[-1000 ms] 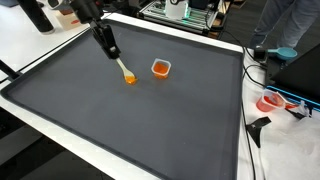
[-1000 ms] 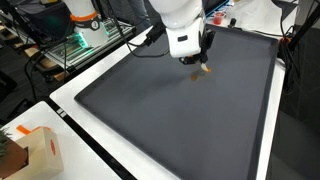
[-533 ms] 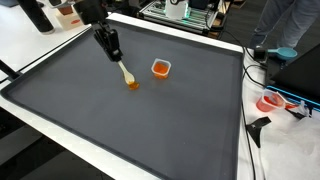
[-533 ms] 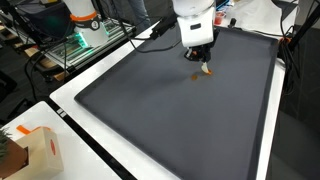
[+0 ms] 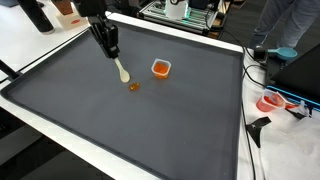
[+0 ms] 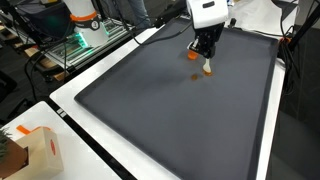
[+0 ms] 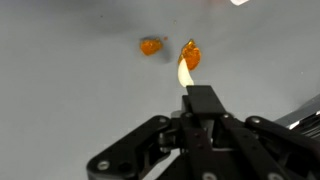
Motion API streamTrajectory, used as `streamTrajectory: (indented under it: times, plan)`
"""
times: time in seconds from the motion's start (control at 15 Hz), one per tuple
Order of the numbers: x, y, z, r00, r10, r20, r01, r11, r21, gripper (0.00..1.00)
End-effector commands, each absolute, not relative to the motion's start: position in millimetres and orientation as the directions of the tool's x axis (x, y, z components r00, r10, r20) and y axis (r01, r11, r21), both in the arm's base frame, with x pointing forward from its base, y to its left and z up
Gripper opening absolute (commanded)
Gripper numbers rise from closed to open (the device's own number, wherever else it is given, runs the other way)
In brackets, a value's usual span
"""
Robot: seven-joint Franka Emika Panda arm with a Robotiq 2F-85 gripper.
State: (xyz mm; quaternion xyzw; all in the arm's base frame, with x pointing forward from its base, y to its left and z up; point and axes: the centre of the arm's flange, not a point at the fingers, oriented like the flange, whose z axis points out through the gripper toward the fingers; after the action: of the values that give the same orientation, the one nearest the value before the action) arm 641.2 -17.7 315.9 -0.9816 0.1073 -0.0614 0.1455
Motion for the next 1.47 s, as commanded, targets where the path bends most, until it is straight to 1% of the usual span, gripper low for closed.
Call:
streamTrajectory:
  times: [0.0,0.6,0.93,1.33,1.4]
  plan:
    - [633,-7,340,0.980,-0.181,0.080,-0.157,-0.957,-0.245,0.03]
    - [610,23,412,0.998,-0.016,0.057,-0.009,-0.993,-0.119,0.03]
    - [597,43,441,0.999,0.018,0.051,0.020,-0.999,-0.032,0.03]
    - [591,63,460,0.997,0.043,0.071,0.040,-0.999,0.035,0.03]
    - [598,58,454,0.996,0.043,0.082,0.044,-0.999,-0.005,0.13]
